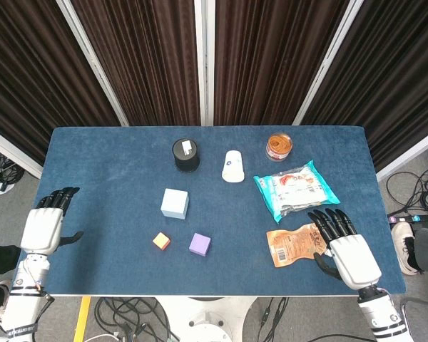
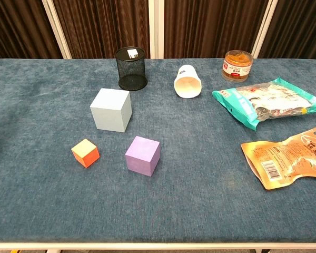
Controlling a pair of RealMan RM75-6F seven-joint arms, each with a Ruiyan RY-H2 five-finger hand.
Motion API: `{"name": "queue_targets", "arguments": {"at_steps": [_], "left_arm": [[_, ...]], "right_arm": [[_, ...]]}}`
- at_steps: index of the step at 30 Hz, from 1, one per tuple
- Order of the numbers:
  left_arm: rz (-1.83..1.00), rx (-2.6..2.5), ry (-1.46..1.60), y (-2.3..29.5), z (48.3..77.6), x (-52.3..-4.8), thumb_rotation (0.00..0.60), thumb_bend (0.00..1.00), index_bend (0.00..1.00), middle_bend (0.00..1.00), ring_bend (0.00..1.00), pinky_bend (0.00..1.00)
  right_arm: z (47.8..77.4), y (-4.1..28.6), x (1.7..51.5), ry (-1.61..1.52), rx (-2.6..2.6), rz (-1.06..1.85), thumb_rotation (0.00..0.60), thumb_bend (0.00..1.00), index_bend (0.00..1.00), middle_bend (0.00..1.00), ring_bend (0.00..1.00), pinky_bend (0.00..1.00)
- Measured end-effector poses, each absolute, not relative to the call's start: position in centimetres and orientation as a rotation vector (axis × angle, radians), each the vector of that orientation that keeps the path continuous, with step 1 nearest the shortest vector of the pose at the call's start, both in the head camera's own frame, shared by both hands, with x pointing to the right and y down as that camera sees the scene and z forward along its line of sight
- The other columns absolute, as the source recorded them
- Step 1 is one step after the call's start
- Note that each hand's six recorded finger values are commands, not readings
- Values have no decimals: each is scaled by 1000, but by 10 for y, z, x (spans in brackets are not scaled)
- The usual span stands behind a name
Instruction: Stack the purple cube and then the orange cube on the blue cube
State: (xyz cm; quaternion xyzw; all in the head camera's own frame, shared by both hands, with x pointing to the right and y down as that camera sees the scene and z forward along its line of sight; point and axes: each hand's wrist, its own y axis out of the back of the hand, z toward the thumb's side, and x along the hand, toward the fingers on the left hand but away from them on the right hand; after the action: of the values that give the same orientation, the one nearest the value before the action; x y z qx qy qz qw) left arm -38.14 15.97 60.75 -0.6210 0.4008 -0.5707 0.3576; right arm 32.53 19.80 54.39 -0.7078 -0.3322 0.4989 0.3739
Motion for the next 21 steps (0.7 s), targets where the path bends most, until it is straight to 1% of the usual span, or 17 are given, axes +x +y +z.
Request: {"name": "queue_targets", "arguments": {"at_steps": [11,21], "left_arm": [[-1492,-1623,1001,166,608,-380,600,86,204,273,185,251],[-1427,-1711,843,173,616,-347,600,86,205,273,185,252]], "right_arm": [[541,198,326,-856,-1816,1269,600,294,0,73,0,0],[540,198,330,-855,-1826,1272,600,294,0,74,0,0]]}}
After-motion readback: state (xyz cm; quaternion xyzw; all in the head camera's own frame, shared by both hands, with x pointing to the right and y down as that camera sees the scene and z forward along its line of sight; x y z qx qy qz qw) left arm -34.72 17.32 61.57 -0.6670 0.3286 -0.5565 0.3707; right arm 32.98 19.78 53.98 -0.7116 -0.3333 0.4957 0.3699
